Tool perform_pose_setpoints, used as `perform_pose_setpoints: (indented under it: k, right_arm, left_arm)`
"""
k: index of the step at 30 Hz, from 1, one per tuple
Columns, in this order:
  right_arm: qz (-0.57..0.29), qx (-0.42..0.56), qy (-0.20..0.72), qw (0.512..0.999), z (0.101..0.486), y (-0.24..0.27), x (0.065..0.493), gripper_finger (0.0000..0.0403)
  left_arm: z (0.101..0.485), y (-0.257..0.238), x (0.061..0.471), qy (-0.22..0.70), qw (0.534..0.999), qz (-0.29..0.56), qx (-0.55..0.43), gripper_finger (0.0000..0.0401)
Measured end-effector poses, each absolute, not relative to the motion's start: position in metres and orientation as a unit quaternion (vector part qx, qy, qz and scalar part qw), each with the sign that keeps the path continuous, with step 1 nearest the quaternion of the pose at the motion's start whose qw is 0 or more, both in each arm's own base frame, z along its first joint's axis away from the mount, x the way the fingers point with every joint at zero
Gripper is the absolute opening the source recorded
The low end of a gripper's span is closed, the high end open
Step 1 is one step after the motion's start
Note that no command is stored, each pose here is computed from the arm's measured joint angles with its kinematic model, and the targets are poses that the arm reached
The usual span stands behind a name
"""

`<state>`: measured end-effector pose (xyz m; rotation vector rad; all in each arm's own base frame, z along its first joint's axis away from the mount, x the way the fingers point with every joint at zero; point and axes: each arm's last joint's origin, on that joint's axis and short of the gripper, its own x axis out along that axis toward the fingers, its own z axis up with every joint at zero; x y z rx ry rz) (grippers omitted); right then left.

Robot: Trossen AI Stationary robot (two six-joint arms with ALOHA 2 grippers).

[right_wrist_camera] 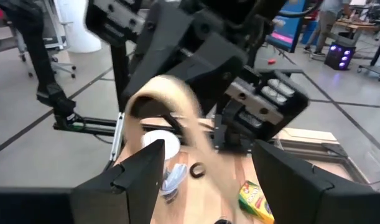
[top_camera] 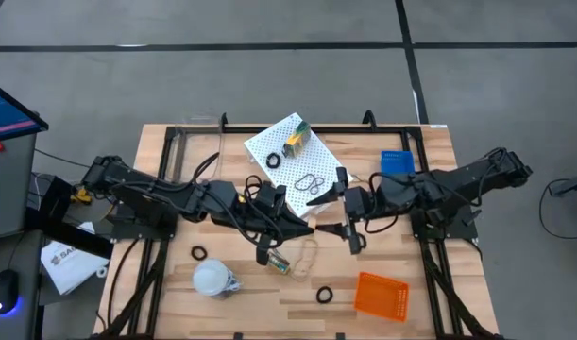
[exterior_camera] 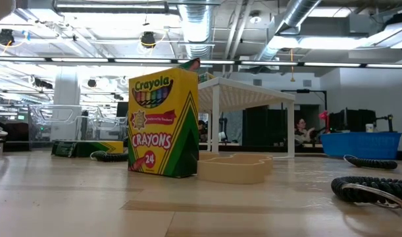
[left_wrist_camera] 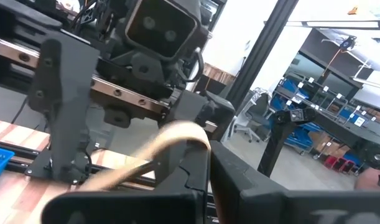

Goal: Pick & Place Office Desk Supplies
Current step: Put the brown rubber band into the orange bin

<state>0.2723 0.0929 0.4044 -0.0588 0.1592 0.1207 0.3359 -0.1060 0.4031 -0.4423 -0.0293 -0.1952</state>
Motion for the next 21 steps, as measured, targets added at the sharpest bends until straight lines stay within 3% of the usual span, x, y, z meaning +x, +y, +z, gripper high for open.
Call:
perform_pose_setpoints:
  k: [3, 6, 13, 21]
  right_arm:
    - [0.067, -0.028, 0.081, 0.994, 0.404, 0.091, 0.273, 0.0224]
    - [0.067, -0.013, 0.081, 0.994, 0.404, 0.091, 0.273, 0.0183]
    - [0.068, 0.014, 0.088, 0.994, 0.403, 0.092, 0.273, 0.0016]
    - [0.032, 0.058, 0.14, 0.988, 0.399, 0.083, 0.26, 0.0004]
  left_arm:
    - [0.403, -0.106, 0.336, -0.014, 0.971, -0.097, -0.219, 0.0]
    - [0.403, -0.106, 0.336, -0.014, 0.971, -0.097, -0.219, 0.0]
    - [0.403, -0.106, 0.336, -0.014, 0.971, -0.097, -0.219, 0.0]
    - [0.399, -0.116, 0.333, 0.031, 0.947, -0.171, -0.272, 0.0019]
